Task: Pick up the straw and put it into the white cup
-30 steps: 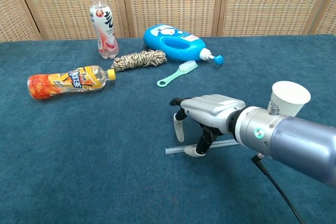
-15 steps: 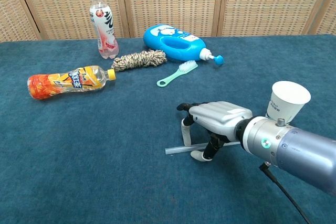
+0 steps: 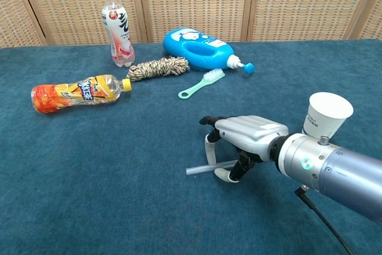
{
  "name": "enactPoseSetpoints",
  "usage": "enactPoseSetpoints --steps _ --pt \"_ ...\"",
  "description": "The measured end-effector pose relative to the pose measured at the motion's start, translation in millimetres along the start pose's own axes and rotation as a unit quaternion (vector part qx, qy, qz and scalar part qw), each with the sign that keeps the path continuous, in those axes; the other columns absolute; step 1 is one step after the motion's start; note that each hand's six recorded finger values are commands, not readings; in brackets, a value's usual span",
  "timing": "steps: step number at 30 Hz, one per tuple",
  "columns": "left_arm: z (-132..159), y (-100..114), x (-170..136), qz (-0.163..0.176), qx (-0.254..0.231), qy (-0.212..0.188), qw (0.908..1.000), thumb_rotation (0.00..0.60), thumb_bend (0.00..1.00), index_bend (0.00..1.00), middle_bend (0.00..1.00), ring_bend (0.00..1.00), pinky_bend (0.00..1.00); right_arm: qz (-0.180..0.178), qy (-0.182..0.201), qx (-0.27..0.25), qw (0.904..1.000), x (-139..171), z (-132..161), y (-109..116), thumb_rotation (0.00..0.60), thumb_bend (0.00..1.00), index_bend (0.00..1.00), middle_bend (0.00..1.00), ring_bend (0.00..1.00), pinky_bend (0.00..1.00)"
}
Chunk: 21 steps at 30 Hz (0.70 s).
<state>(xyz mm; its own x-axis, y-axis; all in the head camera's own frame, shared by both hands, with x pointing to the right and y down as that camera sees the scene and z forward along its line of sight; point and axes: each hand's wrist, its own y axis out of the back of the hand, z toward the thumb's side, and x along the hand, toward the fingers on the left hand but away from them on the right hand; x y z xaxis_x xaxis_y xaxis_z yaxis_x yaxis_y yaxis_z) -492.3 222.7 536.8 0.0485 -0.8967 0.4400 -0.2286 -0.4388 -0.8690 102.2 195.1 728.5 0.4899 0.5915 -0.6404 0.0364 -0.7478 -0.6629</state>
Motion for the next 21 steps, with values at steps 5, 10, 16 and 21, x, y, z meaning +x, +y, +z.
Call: enactPoseSetpoints --steps 5,10,16,21 --pt "1 -1 1 -0.002 0.001 -0.001 1.0 0.6 0.1 0.0 0.0 0.0 0.0 -0.01 0.015 -0.009 0.9998 3 9 9 0.6 0.48 0.67 0.0 0.0 0.0" --pt "0 0 0 -0.001 0.0 0.0 1.0 0.6 0.1 0.0 0.0 0.0 0.0 -0.029 0.059 -0.064 0.9957 10 38 37 0.6 0.48 0.67 0.0 0.0 0.0" --pt "1 0 0 -0.001 0.0 -0.001 1.0 0.6 0.1 0.0 0.0 0.0 0.0 -0.075 0.12 -0.144 0.9793 24 67 100 0.6 0.48 0.67 0.0 0.0 0.0" --pt "1 -1 0 -0.002 0.0 0.0 1.0 0.6 0.1 0.0 0.0 0.0 0.0 -0.128 0.102 -0.217 0.9623 27 50 149 0.6 0.48 0.68 0.0 0.0 0.0"
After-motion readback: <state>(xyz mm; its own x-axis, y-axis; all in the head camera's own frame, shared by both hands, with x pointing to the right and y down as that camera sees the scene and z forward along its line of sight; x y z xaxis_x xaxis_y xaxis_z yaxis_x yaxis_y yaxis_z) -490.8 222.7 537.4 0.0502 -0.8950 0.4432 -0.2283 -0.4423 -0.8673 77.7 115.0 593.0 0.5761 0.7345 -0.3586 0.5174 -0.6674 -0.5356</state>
